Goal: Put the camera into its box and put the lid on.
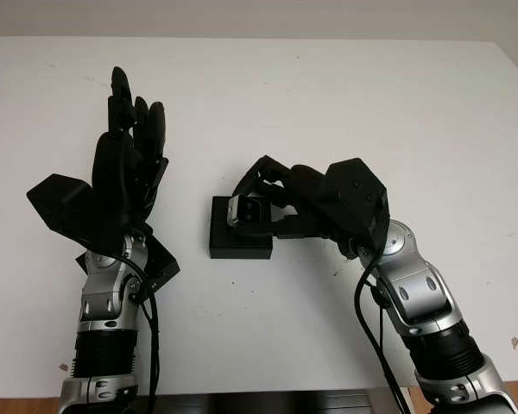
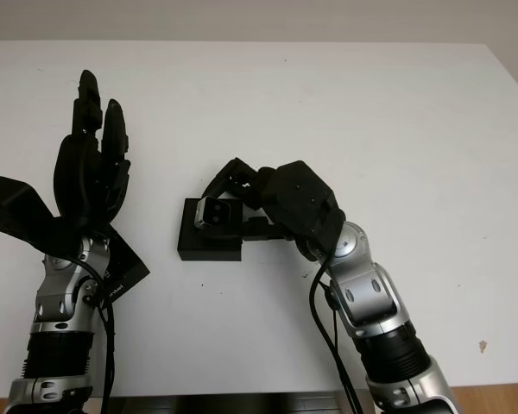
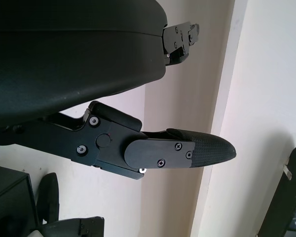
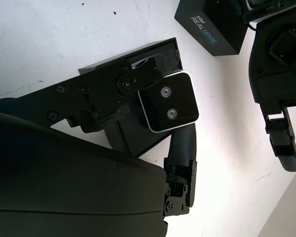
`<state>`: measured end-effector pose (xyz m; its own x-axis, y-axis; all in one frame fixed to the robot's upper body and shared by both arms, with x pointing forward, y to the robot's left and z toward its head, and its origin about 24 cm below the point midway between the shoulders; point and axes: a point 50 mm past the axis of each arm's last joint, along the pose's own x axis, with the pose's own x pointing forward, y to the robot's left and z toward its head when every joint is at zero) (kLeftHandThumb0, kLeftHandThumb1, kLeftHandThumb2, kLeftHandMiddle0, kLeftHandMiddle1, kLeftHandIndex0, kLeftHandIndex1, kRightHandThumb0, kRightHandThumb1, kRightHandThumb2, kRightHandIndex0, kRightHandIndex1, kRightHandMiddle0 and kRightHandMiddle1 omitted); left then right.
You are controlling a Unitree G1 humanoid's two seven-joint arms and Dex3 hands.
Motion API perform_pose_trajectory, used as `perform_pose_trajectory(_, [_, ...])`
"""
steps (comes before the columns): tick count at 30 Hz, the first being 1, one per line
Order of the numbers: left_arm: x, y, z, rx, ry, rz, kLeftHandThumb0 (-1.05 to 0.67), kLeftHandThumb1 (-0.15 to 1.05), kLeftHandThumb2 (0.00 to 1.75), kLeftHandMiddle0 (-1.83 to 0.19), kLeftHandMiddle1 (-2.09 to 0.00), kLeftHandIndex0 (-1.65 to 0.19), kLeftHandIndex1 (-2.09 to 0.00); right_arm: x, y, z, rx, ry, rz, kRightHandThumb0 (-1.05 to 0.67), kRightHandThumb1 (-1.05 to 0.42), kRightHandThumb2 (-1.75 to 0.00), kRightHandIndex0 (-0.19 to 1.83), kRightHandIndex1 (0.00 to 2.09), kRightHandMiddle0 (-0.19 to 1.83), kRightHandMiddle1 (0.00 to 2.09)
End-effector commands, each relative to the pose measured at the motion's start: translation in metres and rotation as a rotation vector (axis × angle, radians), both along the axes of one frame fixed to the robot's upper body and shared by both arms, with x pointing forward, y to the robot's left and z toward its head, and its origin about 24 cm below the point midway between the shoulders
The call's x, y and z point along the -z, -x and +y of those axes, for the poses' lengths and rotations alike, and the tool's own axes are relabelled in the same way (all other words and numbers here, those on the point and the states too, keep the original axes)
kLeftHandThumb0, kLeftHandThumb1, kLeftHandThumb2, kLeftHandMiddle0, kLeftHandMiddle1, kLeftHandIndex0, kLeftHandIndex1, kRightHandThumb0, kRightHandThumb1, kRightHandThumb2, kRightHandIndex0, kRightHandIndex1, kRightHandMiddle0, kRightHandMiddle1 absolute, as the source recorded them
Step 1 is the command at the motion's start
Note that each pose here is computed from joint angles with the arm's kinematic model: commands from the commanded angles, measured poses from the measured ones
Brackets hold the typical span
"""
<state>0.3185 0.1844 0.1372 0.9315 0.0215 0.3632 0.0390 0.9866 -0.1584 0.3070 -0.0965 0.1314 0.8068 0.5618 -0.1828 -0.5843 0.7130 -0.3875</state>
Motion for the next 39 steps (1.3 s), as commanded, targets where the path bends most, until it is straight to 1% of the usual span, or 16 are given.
perform_pose_trajectory(1, [-0.001,0.003,-0.001,0.004,0.01,-0.011,-0.7,1.05,0.38,0.19,0.0,0.19,0.0,0.007,0.004,0.003,-0.015,0.005,0.011,-0.4,-1.03,-0.06,0.22,0.1,0.16,2.09])
perform_pose_trajectory(13, [-0.002,0.003,-0.001,-0.003,-0.019,-0.01,-0.73,1.05,0.4,0.19,0.0,0.19,0.0,0.014,0.003,-0.001,-0.015,0.038,0.007,-0.4,-1.03,-0.05,0.22,0.12,0.18,2.09])
perform_pose_trajectory(26, [-0.001,0.003,-0.001,0.0,-0.008,-0.007,-0.72,1.05,0.39,0.19,0.0,0.19,0.0,0.017,-0.003,-0.004,-0.006,0.074,-0.02,-0.37,-1.04,-0.06,0.19,0.13,0.16,2.09])
perform_pose_trajectory(39, [-0.002,0.004,-0.001,-0.002,0.005,-0.012,-0.7,1.05,0.38,0.19,0.0,0.19,0.0,0.019,-0.003,-0.008,-0.002,0.104,-0.028,-0.36,-1.05,-0.06,0.17,0.15,0.17,2.09])
